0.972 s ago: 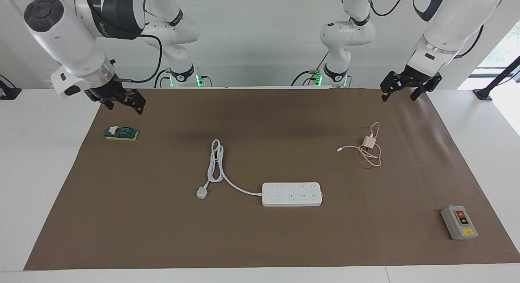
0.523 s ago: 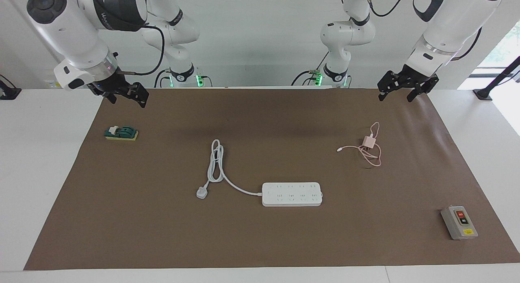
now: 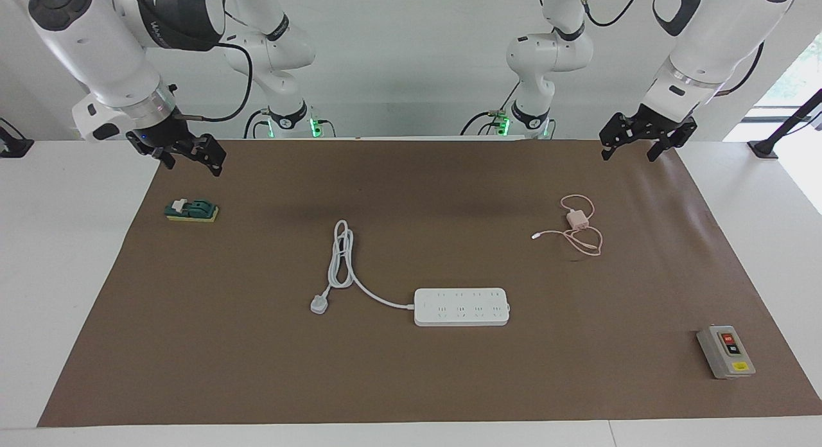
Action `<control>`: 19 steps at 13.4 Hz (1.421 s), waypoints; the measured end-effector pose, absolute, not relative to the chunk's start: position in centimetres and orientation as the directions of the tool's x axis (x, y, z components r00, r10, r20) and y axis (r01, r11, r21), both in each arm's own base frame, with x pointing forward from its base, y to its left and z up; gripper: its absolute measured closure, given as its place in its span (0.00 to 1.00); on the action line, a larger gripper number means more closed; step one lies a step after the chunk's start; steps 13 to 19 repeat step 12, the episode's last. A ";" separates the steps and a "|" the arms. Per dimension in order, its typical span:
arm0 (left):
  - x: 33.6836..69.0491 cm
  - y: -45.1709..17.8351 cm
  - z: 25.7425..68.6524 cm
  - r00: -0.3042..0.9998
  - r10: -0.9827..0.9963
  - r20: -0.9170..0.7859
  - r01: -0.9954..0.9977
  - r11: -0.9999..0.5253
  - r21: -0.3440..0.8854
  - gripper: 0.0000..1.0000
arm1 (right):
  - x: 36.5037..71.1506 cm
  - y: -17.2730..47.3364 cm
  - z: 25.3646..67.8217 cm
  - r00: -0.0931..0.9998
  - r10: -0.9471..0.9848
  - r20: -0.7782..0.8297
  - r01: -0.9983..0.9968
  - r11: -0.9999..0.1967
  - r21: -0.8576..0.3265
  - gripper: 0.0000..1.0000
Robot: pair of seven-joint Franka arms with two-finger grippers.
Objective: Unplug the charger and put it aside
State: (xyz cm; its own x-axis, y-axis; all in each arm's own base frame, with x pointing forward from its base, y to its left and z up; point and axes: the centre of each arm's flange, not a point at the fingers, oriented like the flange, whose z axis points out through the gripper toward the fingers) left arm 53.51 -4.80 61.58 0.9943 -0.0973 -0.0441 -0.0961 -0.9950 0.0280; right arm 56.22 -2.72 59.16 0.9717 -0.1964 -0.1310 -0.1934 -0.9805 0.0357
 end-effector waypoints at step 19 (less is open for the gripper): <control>53.5 -4.6 61.6 0.995 -0.095 -0.044 -0.094 -0.995 0.021 0.00 | 56.5 -3.3 58.5 0.970 -0.194 -0.147 -0.195 -0.981 0.009 0.00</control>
